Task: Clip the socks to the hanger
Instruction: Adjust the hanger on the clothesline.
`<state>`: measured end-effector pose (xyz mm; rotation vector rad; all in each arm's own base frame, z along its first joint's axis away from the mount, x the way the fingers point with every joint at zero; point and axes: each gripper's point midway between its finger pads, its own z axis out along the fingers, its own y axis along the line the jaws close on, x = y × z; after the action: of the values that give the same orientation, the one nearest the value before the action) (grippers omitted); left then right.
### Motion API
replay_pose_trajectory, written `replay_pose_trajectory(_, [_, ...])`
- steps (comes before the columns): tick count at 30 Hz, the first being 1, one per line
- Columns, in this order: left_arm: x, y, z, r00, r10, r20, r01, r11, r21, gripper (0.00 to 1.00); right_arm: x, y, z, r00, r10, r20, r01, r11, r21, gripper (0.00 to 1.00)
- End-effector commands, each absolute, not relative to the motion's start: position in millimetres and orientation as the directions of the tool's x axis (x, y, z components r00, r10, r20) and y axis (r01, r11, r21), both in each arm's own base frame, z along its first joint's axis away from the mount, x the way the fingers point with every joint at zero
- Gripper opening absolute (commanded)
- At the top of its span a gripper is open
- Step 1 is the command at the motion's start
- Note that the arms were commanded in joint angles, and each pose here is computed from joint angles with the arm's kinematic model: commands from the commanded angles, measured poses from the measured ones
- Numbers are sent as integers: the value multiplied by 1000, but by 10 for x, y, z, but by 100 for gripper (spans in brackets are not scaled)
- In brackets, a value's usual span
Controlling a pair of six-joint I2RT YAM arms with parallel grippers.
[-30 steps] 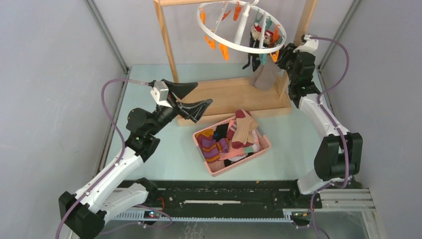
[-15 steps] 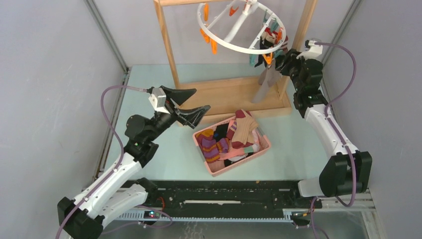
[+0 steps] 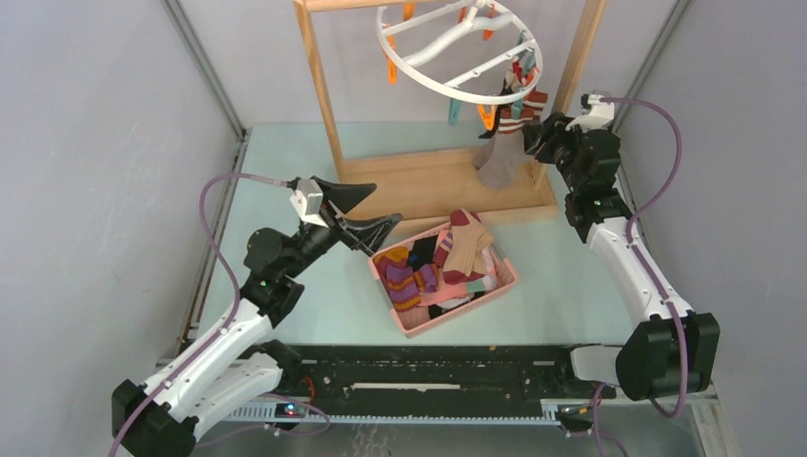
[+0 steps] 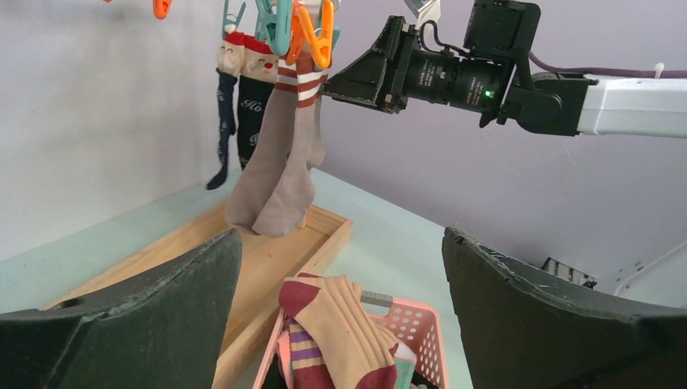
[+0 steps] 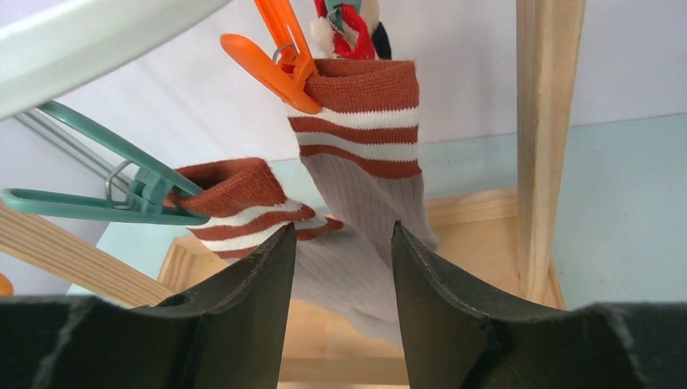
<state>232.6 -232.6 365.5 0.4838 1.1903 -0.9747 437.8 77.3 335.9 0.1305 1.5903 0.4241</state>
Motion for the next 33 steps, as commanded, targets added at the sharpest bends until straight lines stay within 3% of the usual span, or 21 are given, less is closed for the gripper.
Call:
replay_pose_trajectory(1, [2307,-2298,3628,43,-393,-919,832,523,-185,98,4259,770,3451,-57,332,-941,-195,921,337,56])
replay_pose_trajectory(26, [2333,-2359,3260,-51,-376,-925,826,504,-251,97,3486,863,3560,-46,304,-952,-306,902,303,58])
replay_pose_trajectory(33, [2326,-2321,3240,-82,-405,-911,809,507,-298,99,3230,996,3591,-47,286,-957,-382,880,281,75])
